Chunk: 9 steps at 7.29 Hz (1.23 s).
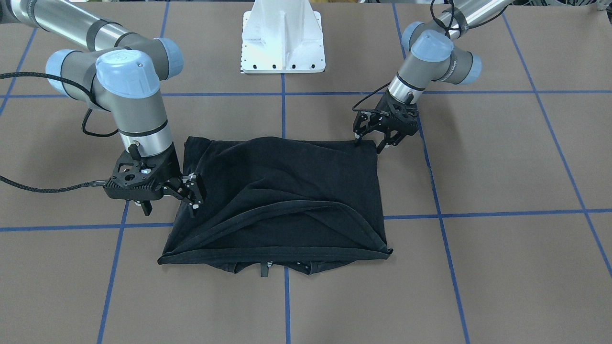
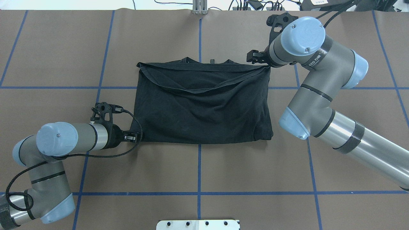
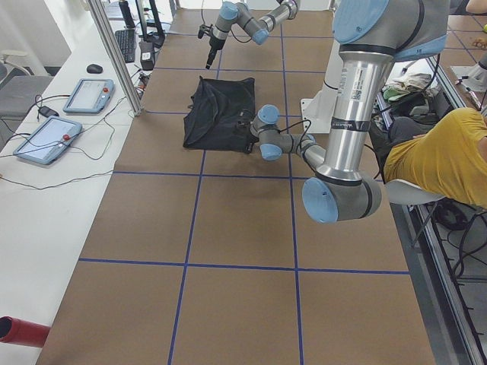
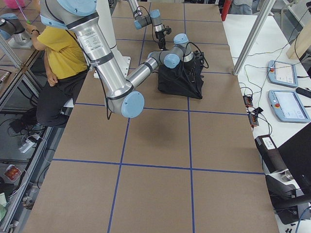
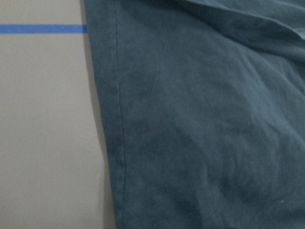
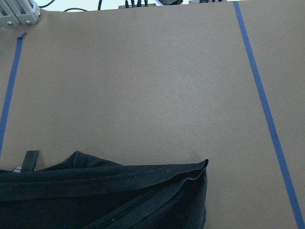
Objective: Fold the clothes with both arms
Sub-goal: 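Drag the grasped edge with the left gripper away from the robot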
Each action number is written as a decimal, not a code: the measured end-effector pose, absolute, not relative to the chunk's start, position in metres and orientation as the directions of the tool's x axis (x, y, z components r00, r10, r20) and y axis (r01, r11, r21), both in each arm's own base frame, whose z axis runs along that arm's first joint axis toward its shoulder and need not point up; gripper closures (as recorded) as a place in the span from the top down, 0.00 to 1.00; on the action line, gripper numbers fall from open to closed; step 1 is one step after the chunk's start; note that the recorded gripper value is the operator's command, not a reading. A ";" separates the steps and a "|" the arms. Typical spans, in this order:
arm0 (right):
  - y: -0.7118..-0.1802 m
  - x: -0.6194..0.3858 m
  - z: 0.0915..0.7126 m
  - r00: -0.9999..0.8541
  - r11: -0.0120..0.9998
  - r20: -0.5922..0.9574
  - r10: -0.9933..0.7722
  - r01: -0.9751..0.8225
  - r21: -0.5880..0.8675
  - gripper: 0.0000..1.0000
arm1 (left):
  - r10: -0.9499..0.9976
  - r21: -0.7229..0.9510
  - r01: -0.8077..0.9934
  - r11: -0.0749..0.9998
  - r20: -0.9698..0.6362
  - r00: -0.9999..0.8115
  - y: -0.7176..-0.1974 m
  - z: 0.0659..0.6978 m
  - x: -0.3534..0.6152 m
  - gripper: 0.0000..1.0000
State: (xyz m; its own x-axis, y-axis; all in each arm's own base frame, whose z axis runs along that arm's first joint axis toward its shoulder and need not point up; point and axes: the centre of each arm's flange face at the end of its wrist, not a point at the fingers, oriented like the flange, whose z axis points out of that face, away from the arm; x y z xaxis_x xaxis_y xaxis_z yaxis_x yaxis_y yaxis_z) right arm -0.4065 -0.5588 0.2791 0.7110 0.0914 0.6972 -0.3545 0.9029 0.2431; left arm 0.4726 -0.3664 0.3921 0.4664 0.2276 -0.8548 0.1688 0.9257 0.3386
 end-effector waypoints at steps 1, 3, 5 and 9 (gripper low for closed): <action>-0.558 -0.407 0.278 0.710 0.903 0.698 0.091 -0.355 0.243 1.00 | 0.228 0.338 0.169 0.926 -0.856 0.465 -0.365 0.392 0.471 0.00; -0.557 -0.410 0.278 0.709 0.904 0.699 0.091 -0.354 0.241 1.00 | 0.207 0.316 0.188 0.930 -0.874 0.440 -0.360 0.381 0.461 0.00; -0.554 -0.413 0.278 0.708 0.905 0.700 0.090 -0.351 0.239 1.00 | 0.193 0.300 0.208 0.931 -0.888 0.417 -0.356 0.369 0.452 0.00; -0.551 -0.417 0.278 0.708 0.908 0.701 0.087 -0.346 0.236 1.00 | 0.292 0.426 0.182 0.886 -0.819 0.494 -0.387 0.387 0.430 0.00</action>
